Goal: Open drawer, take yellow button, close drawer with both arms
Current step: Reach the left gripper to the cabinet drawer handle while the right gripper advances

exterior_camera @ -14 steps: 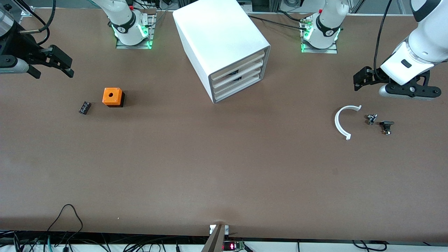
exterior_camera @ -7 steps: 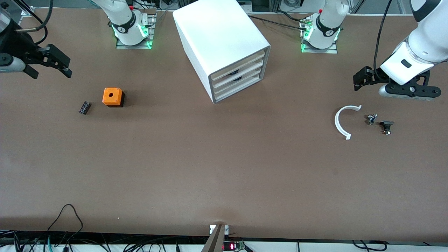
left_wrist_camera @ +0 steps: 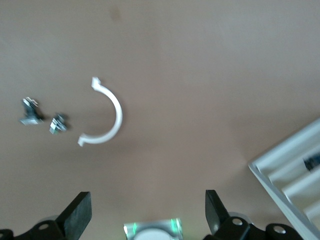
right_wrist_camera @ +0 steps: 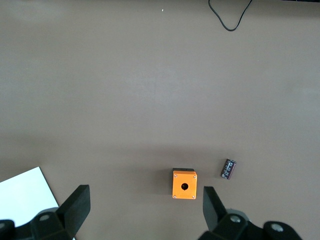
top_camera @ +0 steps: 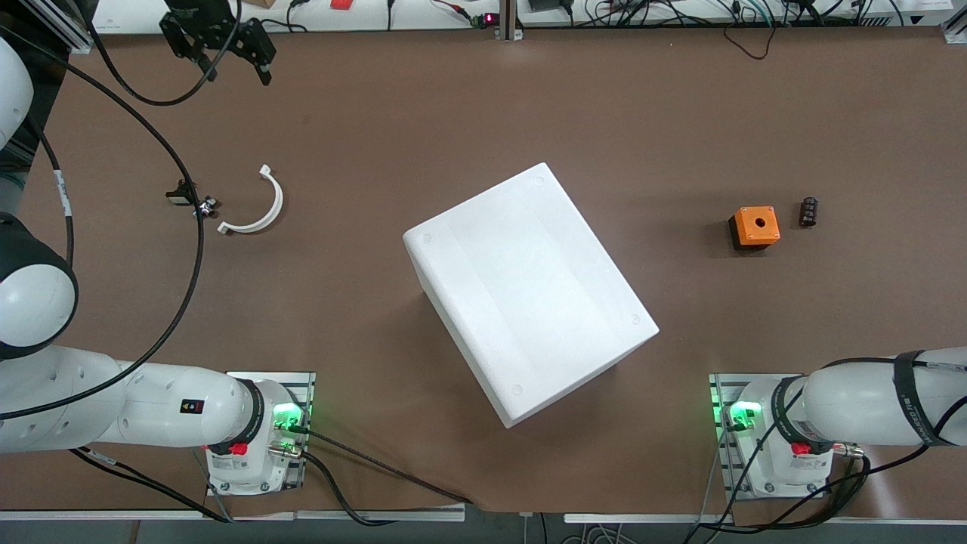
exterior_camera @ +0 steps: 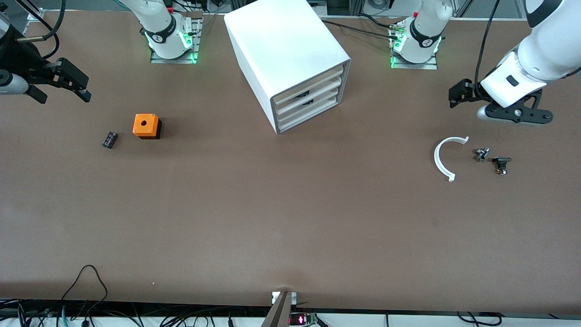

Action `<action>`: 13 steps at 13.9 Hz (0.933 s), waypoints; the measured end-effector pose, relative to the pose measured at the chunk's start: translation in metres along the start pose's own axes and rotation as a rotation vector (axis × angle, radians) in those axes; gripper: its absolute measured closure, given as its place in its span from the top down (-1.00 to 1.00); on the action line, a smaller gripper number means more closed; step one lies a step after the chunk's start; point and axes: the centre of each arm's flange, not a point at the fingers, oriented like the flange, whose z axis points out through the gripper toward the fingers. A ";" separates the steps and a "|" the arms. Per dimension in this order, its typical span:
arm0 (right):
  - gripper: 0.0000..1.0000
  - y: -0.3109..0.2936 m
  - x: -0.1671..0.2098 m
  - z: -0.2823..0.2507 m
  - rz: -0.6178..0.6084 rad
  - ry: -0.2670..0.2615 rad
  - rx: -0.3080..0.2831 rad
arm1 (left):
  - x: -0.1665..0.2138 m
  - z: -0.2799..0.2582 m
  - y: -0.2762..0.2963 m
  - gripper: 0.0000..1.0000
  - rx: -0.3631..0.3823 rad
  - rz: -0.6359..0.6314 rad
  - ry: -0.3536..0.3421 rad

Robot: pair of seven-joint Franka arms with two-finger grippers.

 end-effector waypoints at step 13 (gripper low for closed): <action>1.00 -0.003 0.047 0.137 -0.001 -0.239 -0.008 | 0.016 0.050 0.065 1.00 -0.536 0.217 -0.170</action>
